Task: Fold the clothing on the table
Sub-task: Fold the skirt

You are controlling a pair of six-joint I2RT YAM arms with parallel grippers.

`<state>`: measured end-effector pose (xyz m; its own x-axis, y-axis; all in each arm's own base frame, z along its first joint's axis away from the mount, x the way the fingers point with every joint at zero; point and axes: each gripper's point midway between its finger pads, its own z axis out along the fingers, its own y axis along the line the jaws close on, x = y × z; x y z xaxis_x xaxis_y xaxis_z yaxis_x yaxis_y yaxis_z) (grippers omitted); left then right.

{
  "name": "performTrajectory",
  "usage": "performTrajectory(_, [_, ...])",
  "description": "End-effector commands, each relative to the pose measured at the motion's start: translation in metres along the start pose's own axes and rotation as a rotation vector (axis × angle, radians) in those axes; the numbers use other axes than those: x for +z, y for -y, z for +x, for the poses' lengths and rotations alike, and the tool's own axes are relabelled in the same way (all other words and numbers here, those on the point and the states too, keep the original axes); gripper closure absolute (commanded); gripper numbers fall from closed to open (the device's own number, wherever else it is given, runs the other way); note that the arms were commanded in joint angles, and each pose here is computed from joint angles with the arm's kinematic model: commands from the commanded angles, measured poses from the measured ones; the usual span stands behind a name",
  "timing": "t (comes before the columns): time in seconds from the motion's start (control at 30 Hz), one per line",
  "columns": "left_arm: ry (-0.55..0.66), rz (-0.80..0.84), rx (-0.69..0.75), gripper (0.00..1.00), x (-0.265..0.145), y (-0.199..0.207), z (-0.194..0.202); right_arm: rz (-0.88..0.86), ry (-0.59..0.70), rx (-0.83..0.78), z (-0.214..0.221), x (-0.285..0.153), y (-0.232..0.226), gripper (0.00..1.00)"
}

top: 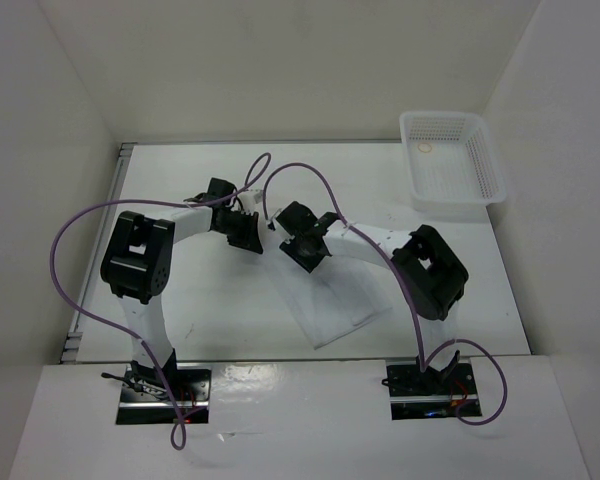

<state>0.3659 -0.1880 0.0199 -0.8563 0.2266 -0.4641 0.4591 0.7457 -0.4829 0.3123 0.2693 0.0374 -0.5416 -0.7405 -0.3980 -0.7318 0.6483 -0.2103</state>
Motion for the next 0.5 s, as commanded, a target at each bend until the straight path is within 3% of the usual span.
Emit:
performTrajectory(0.0, [-0.055, -0.008, -0.004, 0.99, 0.002, -0.002, 0.019, 0.016, -0.011, 0.013, -0.001, -0.002, 0.003, 0.54])
performTrajectory(0.17, [-0.054, 0.001, -0.004, 0.99, 0.004, -0.002, 0.018, 0.033, -0.045, 0.006, 0.014, -0.005, 0.005, 0.43])
performTrajectory(0.47, [-0.063, -0.007, 0.0, 0.99, 0.003, -0.003, 0.02, 0.091, -0.104, -0.025, 0.037, -0.001, 0.007, 0.43])
